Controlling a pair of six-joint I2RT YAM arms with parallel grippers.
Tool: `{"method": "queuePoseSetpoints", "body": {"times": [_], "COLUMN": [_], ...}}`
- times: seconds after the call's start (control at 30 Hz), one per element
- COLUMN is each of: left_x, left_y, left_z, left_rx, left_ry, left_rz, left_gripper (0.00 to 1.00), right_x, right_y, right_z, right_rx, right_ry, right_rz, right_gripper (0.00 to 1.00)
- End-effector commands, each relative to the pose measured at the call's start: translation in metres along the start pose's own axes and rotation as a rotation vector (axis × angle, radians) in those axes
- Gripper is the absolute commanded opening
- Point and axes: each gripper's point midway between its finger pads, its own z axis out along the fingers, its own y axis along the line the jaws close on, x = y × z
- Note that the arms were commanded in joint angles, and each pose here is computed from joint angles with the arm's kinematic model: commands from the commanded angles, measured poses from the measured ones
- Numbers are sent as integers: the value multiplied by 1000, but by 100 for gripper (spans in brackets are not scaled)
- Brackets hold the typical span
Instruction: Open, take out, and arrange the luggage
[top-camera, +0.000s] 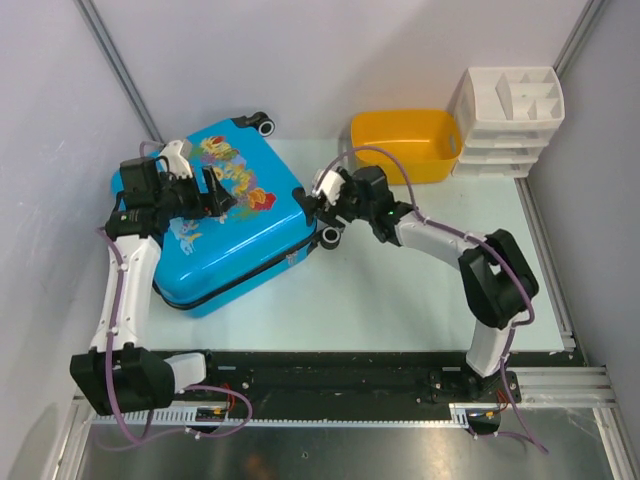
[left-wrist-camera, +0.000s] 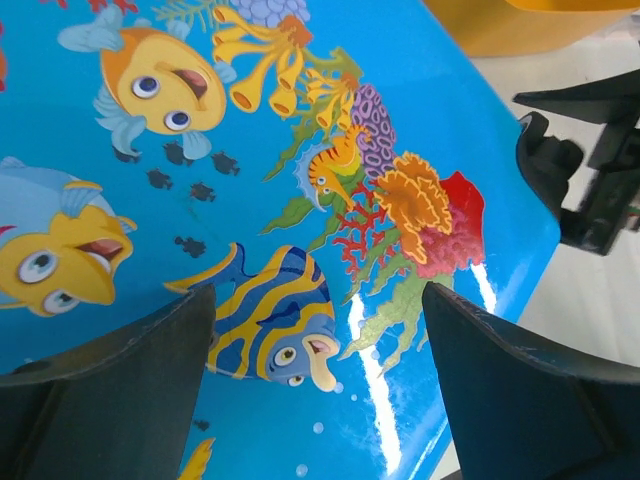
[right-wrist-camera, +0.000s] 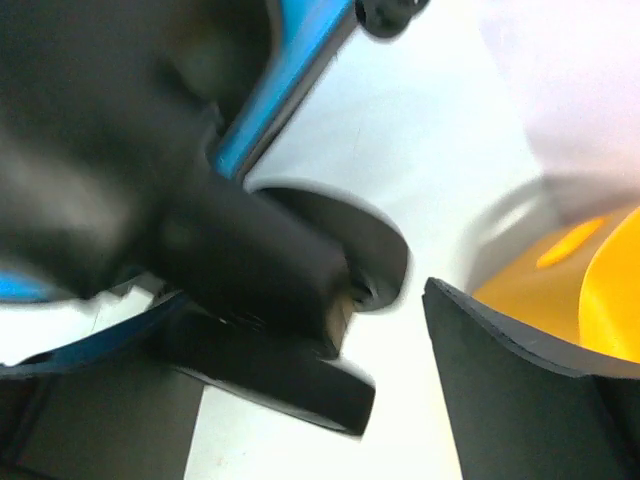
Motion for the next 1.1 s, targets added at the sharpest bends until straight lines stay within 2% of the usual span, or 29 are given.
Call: {"method": "queuePoseSetpoints", "body": {"times": [0.0,0.07,0.13,0.23,0.3,0.33,0.4,0.43,0.47,0.53,0.57,0.63,0.87,1.07], "left_x": [-9,-15,-19,-20,-21,-21,-23,-23,-23,-23,-25,-27,-30,-30], "left_y": [-6,-8,-10,-11,-14,-15,-18,-19,-21,-24,-27,-31,-40,-43], "left_z": [8,7,6,6,3,2,-1,-2,-4,-7,-10,-17,-39,-45], "left_rx": [34,40,43,44,51,52,58,62,68,77,81,84,75,74], "left_ry": [-10,-22,-34,-40,-48,-54,-65,-68,-75,-80,-93,-113,-176,-190], "left_rz": [17,27,29,16,11,11,8,6,-1,-8,-7,7,34,33], "left_gripper": [89,88,89,89,89,89,88,89,88,89,89,89,89,89], "right_x": [13,13,17,18,-1,7,-23,-21,-40,-51,-54,-57,-67,-59], "right_y": [-59,-42,-23,-10,-14,5,22,37,60,67,92,97,126,143], "right_z": [-59,-77,-91,-104,-118,-121,-125,-124,-121,-114,-104,-96,-69,-49], "right_rx": [182,69,9,23,64,55,59,53,12,65,33,92,59,24], "right_ry": [69,55,38,-18,-106,-98,-184,-188,-225,-254,-242,-258,-324,-311], "right_rz": [299,370,419,526,594,657,614,611,584,567,554,540,464,467], "right_gripper": [89,98,99,97,90,88,85,79,73,60,58,51,44,41]}}
